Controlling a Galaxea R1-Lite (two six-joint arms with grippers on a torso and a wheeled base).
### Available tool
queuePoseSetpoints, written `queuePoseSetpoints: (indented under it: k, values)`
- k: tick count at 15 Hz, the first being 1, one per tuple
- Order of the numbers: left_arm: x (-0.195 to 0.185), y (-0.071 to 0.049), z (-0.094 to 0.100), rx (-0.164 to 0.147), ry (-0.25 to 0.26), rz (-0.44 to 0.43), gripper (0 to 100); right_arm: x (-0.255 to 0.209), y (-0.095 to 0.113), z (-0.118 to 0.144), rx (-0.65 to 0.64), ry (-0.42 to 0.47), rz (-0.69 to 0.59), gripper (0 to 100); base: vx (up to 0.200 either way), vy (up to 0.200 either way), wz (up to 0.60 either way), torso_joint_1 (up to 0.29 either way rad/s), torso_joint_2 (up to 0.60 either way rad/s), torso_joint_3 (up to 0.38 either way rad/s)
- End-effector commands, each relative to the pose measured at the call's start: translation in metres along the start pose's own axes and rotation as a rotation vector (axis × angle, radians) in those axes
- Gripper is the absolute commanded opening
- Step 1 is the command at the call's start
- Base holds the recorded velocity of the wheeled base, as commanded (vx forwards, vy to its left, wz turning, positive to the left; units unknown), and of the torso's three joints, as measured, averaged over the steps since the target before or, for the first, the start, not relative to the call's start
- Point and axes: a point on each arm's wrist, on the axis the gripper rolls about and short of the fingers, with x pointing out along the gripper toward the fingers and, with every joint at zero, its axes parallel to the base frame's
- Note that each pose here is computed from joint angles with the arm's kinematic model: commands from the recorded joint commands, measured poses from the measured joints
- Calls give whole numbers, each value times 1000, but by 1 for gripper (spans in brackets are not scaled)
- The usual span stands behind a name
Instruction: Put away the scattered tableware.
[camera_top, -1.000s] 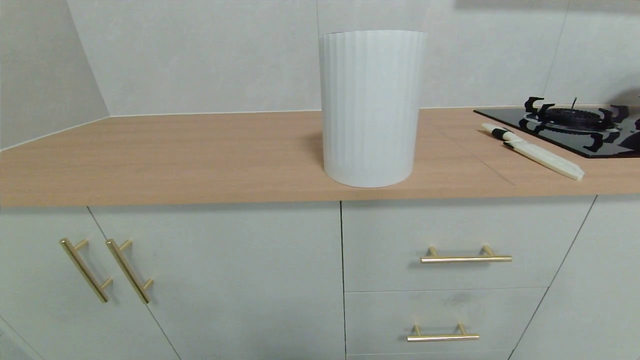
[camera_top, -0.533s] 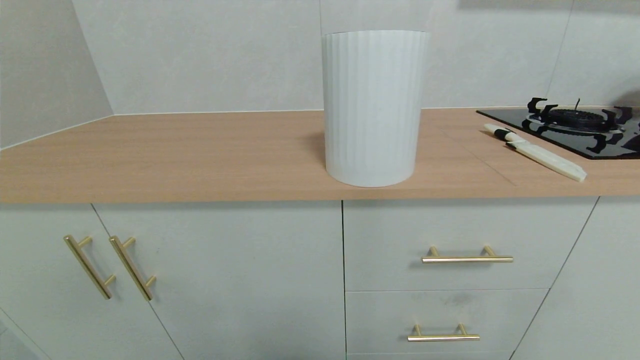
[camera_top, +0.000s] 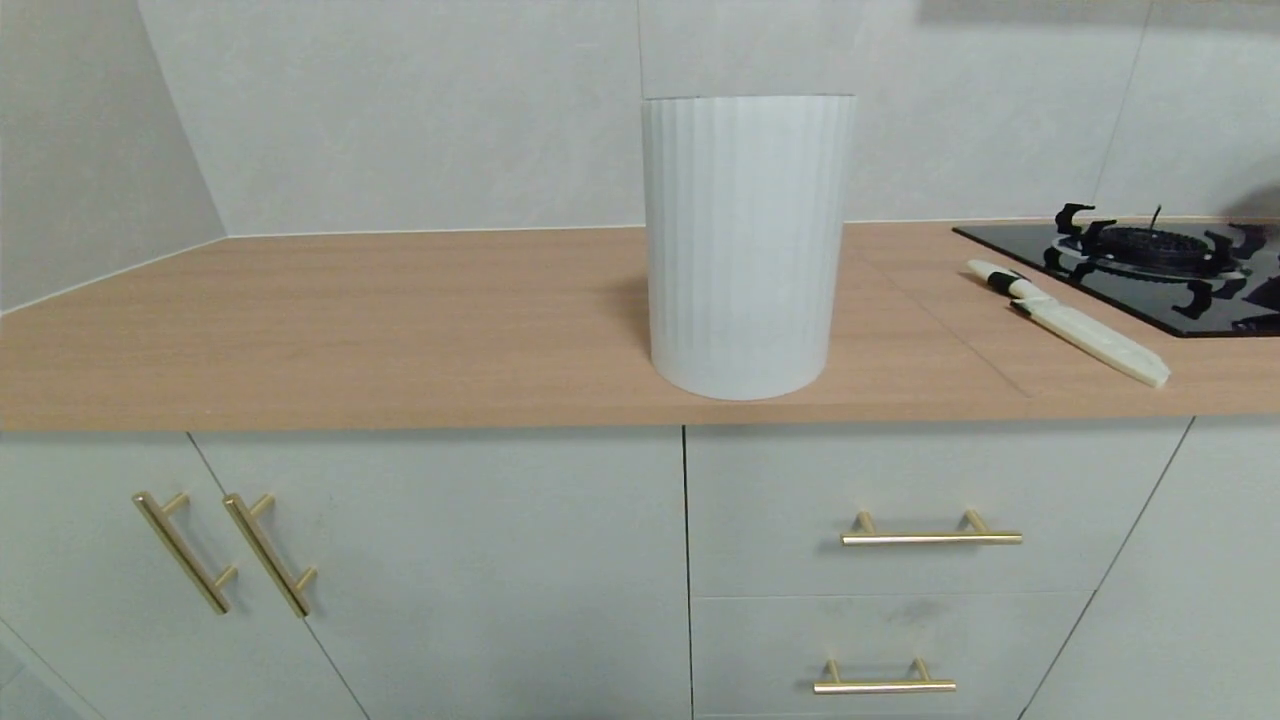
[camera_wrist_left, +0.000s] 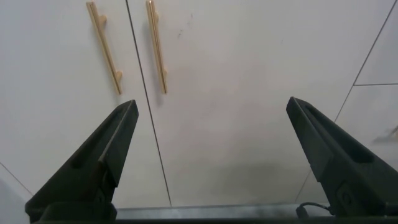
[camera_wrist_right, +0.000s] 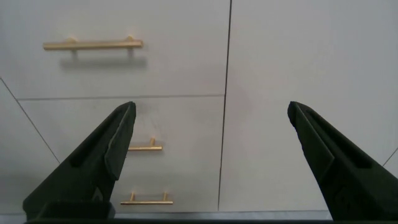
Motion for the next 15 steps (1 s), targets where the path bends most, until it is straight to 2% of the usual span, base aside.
queuePoseSetpoints:
  k: [1,15]
  values:
    - [0,0,0,0,0,0,100,0,0,0,0,2,1,100,0,0,0,188,-486,-295]
    - [0,0,0,0,0,0,100,0,0,0,0,2,1,100,0,0,0,191,-485,-284]
